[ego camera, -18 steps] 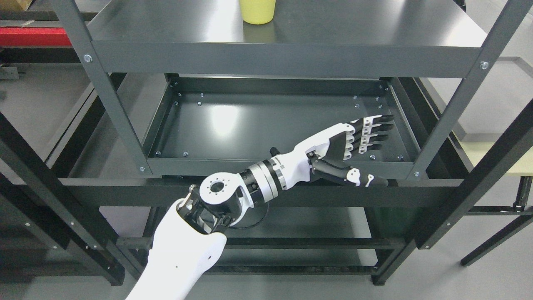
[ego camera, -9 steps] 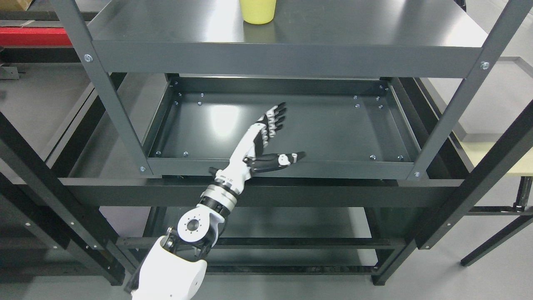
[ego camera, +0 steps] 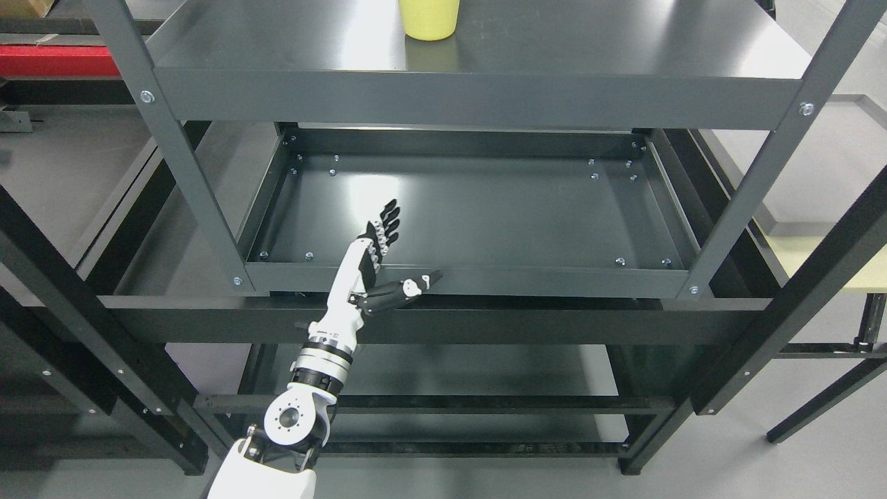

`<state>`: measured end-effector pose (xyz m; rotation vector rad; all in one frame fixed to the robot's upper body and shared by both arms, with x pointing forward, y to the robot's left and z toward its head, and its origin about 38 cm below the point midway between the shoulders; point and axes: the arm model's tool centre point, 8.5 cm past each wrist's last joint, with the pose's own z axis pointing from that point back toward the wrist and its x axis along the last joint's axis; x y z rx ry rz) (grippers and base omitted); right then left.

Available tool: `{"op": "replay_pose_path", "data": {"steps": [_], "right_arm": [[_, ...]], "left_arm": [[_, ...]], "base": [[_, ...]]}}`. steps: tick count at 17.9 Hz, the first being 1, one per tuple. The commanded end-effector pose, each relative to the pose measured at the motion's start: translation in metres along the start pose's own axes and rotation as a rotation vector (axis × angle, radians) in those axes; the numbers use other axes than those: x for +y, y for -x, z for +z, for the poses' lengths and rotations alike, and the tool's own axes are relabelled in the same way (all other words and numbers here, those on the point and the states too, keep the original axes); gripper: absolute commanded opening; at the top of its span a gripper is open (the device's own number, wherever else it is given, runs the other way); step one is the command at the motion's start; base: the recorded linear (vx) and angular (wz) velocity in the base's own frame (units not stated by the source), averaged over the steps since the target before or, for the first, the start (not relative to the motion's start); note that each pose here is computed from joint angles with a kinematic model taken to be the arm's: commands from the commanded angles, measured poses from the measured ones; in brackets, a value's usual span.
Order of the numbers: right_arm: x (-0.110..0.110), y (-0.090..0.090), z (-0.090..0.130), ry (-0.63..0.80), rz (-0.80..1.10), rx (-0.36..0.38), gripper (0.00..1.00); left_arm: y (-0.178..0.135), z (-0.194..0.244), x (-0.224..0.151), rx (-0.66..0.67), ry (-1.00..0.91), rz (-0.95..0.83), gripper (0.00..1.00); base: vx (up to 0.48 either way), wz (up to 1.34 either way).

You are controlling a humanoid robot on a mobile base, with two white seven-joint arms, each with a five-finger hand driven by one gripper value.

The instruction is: Place yellow IKEA cup on middle right shelf

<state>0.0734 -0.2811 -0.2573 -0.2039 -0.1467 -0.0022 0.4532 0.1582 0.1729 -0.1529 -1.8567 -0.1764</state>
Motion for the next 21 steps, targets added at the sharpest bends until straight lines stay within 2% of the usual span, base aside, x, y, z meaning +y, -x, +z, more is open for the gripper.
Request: {"op": "replay_pose_path", "data": {"steps": [1,14,21], "right_arm": [[-0.010,0.009,-0.001,0.012,-0.003,0.015,0.99],[-0.010,0.009,-0.001,0.012,-0.003,0.015,0.99],[-0.010,0.009,-0.001,0.012,-0.003,0.015,0.99]], "left_arm": [[0.002,0.010,0.032,0.006,-0.089,-0.021,0.99],[-0.052,0.008,0.011,-0.115,-0.034,-0.016,0.99],[-0.045,0.017,0.011,-0.096,-0.038,-0.011,0.99]], "base": [[0.000,0.00],[0.000,0.00],[0.000,0.00]]}}
